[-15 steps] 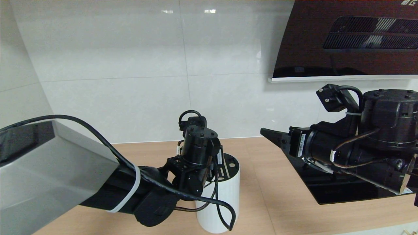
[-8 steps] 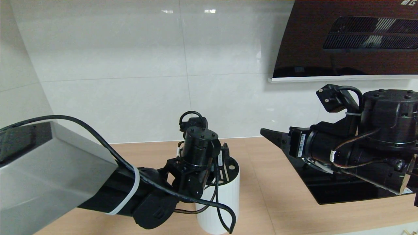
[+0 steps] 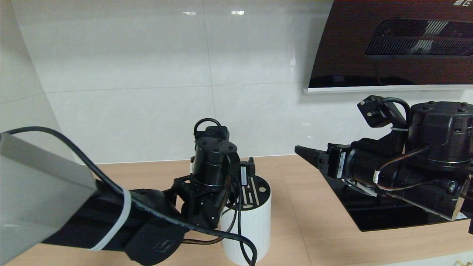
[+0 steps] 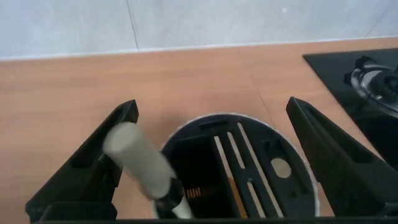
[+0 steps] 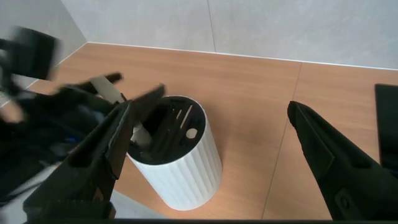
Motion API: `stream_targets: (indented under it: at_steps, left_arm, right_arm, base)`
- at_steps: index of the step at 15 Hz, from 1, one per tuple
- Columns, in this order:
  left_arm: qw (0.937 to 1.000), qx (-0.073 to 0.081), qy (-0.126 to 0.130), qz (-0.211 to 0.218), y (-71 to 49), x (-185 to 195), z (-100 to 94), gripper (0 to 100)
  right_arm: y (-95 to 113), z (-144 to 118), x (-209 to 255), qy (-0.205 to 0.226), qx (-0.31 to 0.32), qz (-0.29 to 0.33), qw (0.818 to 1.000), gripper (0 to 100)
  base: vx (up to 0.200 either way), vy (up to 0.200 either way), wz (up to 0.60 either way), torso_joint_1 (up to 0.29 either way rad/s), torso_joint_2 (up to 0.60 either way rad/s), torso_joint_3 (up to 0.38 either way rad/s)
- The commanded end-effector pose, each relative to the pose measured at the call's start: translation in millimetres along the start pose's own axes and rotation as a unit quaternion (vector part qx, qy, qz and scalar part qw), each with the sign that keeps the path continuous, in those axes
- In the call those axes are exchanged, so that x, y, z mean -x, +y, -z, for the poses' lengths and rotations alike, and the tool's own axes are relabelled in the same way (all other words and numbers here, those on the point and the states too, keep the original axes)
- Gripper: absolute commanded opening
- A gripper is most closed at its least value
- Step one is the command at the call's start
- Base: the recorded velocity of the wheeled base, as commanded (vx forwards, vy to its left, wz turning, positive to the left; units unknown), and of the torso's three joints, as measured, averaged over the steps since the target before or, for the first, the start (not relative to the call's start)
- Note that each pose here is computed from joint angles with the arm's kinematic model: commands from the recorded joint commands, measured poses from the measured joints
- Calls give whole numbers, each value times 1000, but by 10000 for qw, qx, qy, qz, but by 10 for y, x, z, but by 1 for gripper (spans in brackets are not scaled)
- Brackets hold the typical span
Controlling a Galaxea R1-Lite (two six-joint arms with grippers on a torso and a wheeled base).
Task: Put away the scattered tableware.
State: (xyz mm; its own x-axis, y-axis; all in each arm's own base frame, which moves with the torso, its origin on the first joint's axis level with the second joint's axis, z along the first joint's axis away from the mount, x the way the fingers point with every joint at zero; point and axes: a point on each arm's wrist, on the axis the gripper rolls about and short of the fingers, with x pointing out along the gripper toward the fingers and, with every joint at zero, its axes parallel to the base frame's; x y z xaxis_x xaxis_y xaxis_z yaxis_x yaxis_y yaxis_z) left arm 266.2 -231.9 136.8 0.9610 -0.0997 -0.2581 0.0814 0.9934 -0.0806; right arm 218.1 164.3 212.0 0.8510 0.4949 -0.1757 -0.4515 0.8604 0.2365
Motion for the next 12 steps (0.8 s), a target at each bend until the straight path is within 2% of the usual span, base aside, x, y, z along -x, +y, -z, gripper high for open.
stream_targets:
  at_steps: [1,3,4,6,8,10,11,12]
  left_arm:
    - [9990,1,-440,110,212,408,-358,100]
    - [9974,-27,-699,174,324,607,-523,100]
    - [9952,0,-926,305,407,777,-661,100]
    - [9919,116,-1159,510,478,935,-796,100]
    - [9903,226,-1308,417,602,1019,-874,100]
    - [9872,366,-1514,333,890,1248,-916,100]
    - [9866,392,-1548,332,960,1310,-905,100]
    - [9847,440,-1661,289,1176,1473,-866,100]
  right_arm:
    - [1,-3,8,-7,0,-5,10000,100]
    - [-3,-8,16,-24,-3,-1,10000,100]
    - [-1,-30,48,-68,-9,-13,10000,100]
    - [-12,-48,66,-95,7,3,10000,100]
    - [-16,-64,122,-174,299,106,9993,100]
    - [-34,-199,394,-599,466,386,9964,100]
    - [-45,-208,475,-669,452,426,9958,100]
    - [-94,-168,713,-767,447,461,9950,100]
  base:
    - [0,0,0,0,0,0]
    - [0,0,0,0,0,0]
    - [0,0,0,0,0,0]
    - [0,0,0,0,0,0]
    - [0,0,0,0,0,0]
    - [0,0,0,0,0,0]
    - [0,0,0,0,0,0]
    - [0,0,0,0,0,0]
